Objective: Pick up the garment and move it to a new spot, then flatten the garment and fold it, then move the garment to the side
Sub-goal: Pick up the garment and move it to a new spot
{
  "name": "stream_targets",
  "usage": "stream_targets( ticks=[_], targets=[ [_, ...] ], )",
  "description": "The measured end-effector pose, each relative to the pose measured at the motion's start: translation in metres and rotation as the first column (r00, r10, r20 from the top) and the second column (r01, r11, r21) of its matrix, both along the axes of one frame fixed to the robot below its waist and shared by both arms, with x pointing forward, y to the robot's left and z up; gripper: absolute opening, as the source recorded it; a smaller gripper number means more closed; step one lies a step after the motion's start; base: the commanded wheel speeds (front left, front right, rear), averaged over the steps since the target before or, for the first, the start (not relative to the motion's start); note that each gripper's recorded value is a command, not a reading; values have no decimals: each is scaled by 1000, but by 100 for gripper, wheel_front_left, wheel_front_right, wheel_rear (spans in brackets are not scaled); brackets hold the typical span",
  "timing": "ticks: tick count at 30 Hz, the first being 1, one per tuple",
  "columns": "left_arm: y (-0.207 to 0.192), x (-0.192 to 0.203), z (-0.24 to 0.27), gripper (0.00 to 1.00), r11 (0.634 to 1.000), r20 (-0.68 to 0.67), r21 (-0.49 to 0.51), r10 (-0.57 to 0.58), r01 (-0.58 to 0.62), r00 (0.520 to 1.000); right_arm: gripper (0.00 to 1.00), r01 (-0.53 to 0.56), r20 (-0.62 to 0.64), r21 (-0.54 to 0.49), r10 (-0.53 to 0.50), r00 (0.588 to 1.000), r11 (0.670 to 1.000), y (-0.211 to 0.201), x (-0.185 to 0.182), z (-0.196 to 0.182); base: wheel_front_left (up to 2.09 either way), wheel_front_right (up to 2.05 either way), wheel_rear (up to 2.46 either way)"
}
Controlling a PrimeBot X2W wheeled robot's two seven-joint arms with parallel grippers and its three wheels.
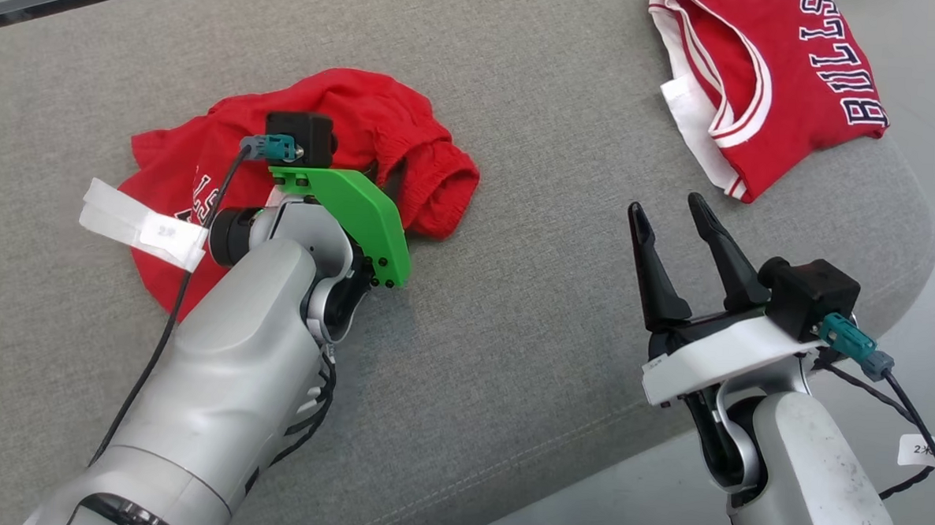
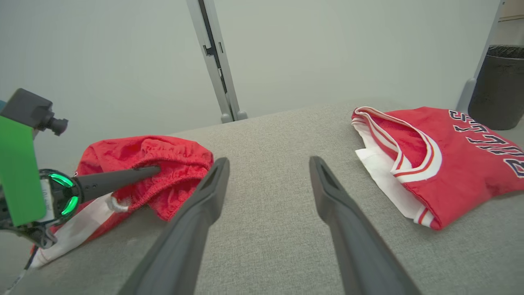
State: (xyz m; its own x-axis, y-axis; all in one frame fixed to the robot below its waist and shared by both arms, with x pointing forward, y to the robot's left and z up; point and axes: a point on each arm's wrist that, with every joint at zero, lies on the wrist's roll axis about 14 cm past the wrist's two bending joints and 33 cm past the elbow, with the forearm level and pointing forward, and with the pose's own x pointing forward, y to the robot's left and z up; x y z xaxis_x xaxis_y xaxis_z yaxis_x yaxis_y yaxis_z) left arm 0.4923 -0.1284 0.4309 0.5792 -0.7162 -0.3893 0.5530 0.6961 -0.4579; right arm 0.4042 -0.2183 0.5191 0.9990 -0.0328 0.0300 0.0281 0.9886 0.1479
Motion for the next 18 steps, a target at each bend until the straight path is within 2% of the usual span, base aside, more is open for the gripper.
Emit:
stream_targets(
  ticks=[4,11,18],
  targets=[
    [-4,-2,-2,100,1000,17,-10,-4,4,1000,100,13,-14,-4,-13,1000,1000,-4,-1,-5,0,0,0],
    [11,0,14,100,999,118,-39,31,-26,993,100,-43,-25,-14,42,999,999,14,4,-9,0,0,0],
    [41,-30,20,100,993,155,-86,98,-86,983,100,-204,-50,-17,203,978,979,67,11,-14,0,0,0]
  ],
)
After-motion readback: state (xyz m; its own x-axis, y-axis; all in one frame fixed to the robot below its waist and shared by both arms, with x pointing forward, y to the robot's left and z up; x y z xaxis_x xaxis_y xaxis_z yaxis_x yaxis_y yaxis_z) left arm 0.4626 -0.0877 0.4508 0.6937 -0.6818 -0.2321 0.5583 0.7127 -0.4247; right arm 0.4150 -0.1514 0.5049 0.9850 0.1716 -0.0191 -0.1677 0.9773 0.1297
